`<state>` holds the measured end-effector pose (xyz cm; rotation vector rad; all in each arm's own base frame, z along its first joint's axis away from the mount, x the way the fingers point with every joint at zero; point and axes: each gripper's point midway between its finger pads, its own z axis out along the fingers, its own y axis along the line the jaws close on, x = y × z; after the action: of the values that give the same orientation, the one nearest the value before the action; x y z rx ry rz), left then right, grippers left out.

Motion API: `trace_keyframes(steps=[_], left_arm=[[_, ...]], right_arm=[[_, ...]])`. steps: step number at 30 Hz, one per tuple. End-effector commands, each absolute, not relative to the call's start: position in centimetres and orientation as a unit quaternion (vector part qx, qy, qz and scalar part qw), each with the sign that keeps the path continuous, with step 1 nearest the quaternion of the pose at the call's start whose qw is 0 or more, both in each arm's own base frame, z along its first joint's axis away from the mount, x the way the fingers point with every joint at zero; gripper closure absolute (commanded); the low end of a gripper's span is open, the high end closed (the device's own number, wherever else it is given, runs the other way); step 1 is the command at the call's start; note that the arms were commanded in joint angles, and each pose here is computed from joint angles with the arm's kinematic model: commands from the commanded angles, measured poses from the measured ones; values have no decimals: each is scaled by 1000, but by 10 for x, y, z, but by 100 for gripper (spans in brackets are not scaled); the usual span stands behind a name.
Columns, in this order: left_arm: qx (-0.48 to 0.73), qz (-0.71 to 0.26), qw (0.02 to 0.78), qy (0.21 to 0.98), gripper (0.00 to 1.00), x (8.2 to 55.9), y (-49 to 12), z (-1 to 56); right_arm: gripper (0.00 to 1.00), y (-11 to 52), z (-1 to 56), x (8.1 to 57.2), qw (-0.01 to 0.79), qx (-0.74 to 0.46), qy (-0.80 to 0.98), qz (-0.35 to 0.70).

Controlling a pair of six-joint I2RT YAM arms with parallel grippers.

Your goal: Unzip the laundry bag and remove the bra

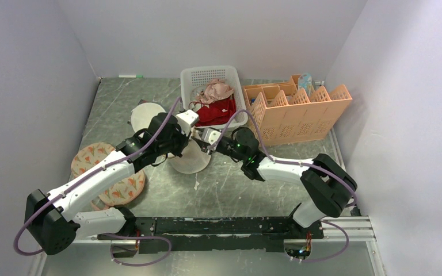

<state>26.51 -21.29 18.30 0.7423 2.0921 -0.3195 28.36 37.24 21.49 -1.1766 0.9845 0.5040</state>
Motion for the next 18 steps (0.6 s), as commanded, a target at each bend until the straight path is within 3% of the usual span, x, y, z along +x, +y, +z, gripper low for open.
trace_keyframes(steps=[1,14,18], left_arm=[[301,-157,452,825,93,265,-222,200],[295,-156,463,821,93,265,-220,206],[294,-155,466,820,93,265,-219,208]], right_arm=[[67,373,231,292,717,-505,430,214],[76,373,220,295,715,-497,441,215],[91,372,221,296,717,-491,444,218]])
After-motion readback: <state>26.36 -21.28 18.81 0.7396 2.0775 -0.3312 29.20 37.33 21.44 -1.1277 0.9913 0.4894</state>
